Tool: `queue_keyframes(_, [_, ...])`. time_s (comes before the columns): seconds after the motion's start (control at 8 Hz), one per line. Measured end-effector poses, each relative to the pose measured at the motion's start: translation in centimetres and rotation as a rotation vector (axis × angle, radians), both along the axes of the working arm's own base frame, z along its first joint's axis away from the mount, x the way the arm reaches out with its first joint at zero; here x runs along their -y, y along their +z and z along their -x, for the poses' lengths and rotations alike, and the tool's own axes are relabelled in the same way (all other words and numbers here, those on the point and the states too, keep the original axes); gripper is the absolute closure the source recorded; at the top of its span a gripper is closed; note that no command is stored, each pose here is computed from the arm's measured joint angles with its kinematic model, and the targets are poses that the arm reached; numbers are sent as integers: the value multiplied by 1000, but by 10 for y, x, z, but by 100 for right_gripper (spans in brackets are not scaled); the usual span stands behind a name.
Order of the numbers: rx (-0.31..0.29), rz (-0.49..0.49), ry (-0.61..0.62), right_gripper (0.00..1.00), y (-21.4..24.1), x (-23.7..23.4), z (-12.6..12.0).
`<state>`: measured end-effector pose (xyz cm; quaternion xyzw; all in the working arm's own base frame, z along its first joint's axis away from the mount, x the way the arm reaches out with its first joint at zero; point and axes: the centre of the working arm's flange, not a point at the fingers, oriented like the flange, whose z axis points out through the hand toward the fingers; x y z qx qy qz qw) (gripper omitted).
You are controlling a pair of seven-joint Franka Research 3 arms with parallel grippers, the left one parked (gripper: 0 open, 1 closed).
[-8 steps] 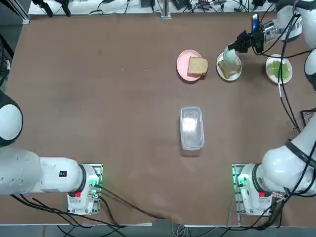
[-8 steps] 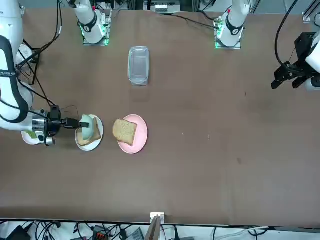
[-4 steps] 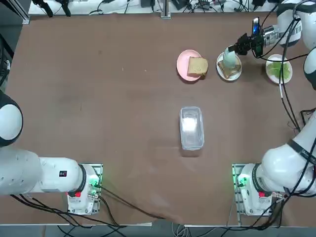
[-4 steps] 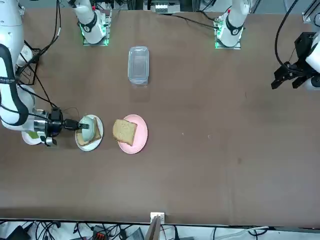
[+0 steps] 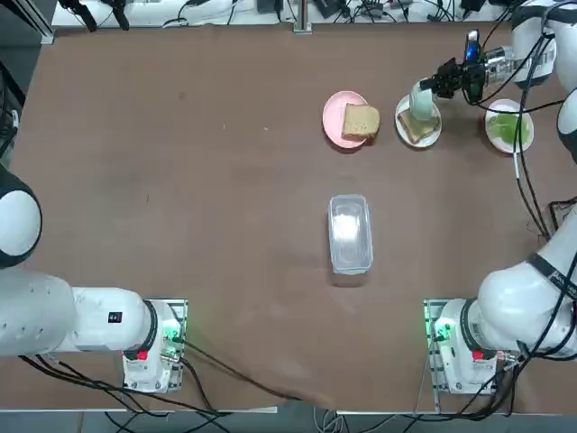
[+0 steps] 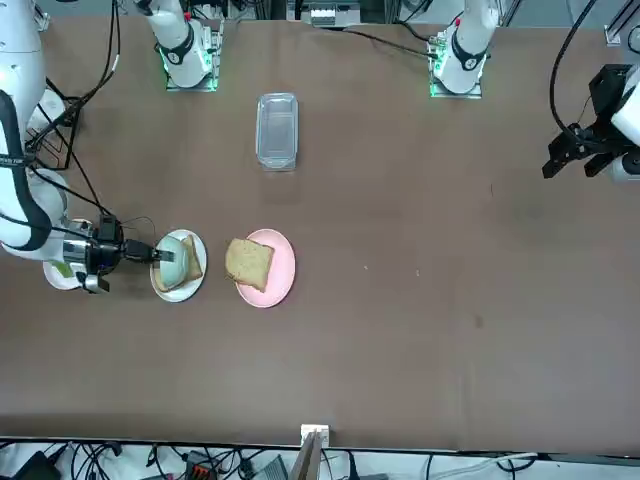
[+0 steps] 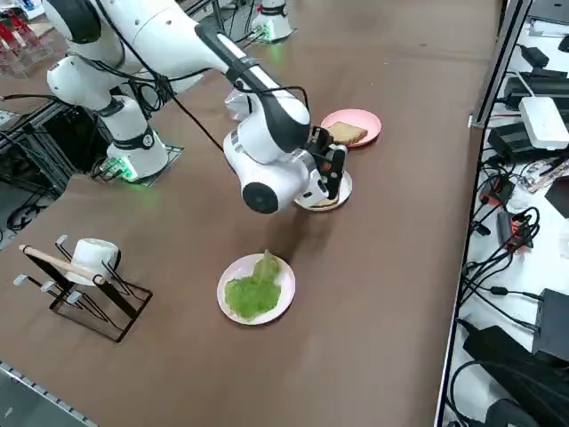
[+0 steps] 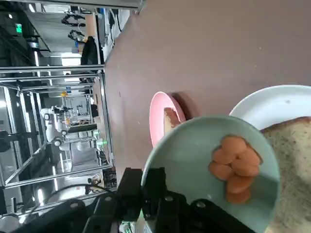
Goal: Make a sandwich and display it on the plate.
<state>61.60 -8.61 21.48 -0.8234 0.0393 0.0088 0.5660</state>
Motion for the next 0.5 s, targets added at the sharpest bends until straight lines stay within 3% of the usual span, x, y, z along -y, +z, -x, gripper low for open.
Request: queue_keyframes(0.5, [60,-86,-3,96,-20,15,9])
